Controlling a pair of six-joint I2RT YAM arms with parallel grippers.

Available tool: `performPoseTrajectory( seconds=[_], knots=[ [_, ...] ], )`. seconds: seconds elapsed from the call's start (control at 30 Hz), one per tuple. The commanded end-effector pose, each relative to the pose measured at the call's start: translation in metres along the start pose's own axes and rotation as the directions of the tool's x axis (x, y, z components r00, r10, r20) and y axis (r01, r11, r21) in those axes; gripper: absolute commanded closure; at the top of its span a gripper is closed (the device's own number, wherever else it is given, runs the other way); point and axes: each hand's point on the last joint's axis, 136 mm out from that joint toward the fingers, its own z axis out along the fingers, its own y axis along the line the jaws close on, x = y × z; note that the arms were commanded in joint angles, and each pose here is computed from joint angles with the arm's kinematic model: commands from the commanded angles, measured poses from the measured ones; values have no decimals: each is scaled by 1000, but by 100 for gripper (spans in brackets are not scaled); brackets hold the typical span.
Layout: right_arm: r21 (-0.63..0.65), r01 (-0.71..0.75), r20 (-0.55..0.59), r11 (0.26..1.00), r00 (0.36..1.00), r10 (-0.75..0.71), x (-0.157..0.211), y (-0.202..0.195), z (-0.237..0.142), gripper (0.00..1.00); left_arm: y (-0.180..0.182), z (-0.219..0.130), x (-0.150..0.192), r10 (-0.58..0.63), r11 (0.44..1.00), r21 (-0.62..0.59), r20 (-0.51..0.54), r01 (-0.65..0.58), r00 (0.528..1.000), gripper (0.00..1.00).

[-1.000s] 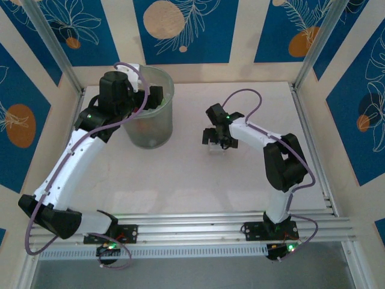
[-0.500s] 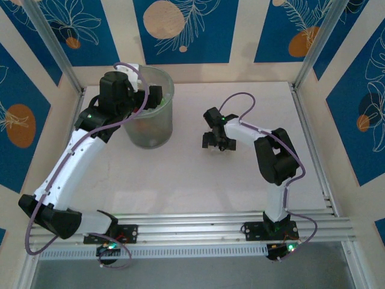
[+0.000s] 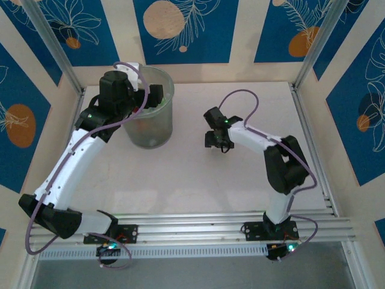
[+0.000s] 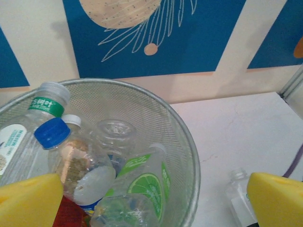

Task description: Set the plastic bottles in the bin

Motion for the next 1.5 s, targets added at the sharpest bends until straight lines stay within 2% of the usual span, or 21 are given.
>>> performPoseTrajectory(
  seconds=[0.0,0.23,0.43,0.53,0.67,0.8,0.97,1.13,1.2,1.23,1.27,1.3,1.4,1.47],
  knots=[
    [-73,45,172,996,985,-32,-23,10,-52,45,-17,4,-12,-11,997,77,21,9,1000,0],
    [-244,178,413,953,909,-64,-32,32,-127,47,-57,18,-14,-12,954,299,-41,24,999,1],
    [-327,321,564,889,821,-90,-27,52,-170,47,-105,20,-10,-8,834,545,-137,82,991,0],
    [-329,391,618,860,777,-116,-24,63,-186,47,-119,23,-7,2,787,608,-181,110,984,0],
    [-307,451,664,838,732,-150,-22,75,-199,47,-128,27,3,26,755,643,-226,129,974,1],
    [-285,484,694,827,700,-171,-23,82,-209,47,-129,29,15,61,755,644,-259,125,964,1],
    [-273,497,711,823,681,-176,-23,85,-216,47,-130,28,24,82,747,652,-284,130,955,16],
    [-266,502,723,823,668,-174,-24,86,-221,47,-137,24,31,87,717,680,-303,151,949,20],
    [-260,502,728,825,663,-174,-25,86,-222,47,-140,23,33,85,707,689,-311,163,947,19],
    [-255,501,731,827,660,-175,-25,85,-223,47,-141,22,35,85,701,693,-314,168,946,14],
    [-251,499,733,829,658,-174,-26,84,-223,47,-142,21,35,84,696,698,-316,171,945,4],
    [-249,499,736,830,654,-173,-27,84,-224,47,-143,20,36,84,690,703,-317,175,945,1],
    [-239,491,744,838,647,-167,-29,81,-226,47,-143,15,40,93,682,710,-323,176,942,0],
    [-234,485,751,843,641,-160,-30,79,-228,48,-139,13,43,97,699,696,-323,167,941,1]
  ],
)
